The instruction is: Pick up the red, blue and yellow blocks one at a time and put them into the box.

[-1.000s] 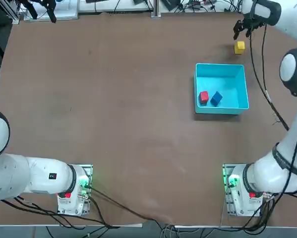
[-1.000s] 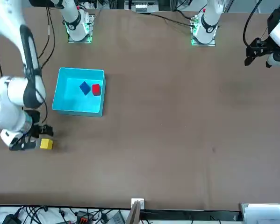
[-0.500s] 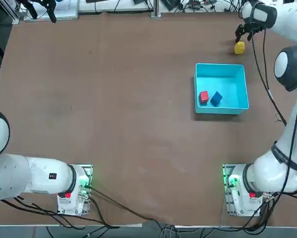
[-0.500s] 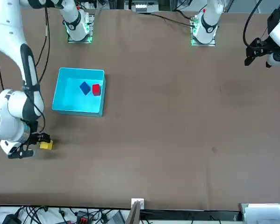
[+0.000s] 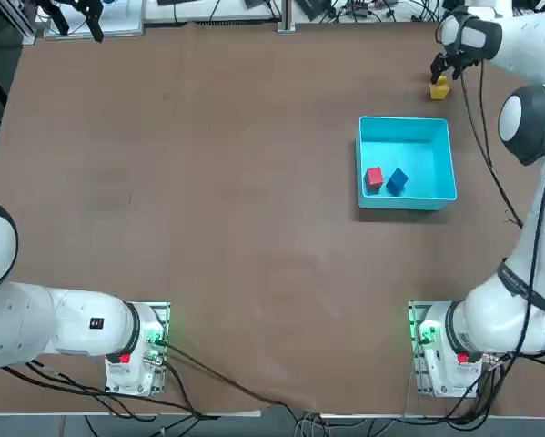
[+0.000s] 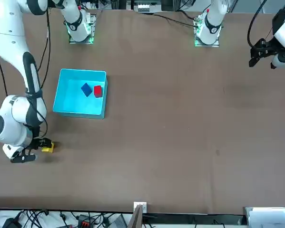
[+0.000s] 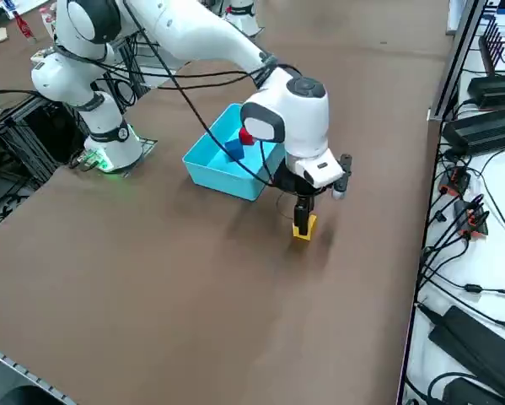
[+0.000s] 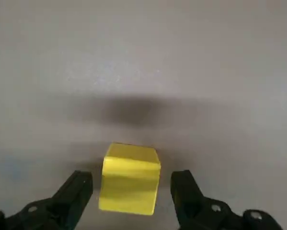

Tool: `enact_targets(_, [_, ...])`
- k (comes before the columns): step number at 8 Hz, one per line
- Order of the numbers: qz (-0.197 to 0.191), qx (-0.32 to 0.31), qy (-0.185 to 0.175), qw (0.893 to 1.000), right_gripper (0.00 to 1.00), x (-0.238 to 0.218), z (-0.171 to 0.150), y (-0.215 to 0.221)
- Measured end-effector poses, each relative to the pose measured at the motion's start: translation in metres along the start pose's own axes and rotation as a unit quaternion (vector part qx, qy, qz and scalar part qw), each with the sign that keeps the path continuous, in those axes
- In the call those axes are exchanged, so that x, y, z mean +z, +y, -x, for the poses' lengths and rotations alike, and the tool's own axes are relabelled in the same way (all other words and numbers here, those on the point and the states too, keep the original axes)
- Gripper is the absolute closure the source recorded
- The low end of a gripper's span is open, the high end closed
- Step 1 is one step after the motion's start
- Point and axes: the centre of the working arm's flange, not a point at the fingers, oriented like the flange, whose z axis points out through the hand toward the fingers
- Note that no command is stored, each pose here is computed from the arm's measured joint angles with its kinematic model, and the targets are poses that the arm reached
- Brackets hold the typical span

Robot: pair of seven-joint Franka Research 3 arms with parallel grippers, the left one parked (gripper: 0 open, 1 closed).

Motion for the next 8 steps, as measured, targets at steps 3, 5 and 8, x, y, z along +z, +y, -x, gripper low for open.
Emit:
enact_targets(3, [-0.004, 0.001, -0.007, 1.000, 0.03, 0.013, 0.002, -0.002])
enact_targets(5, [-0.005, 0.002, -0.008, 1.000, 0.30, 0.016, 0.002, -0.003])
enact_targets(8, [-0.011, 0.004, -0.019, 1.000, 0.30, 0.000, 0.001, -0.008])
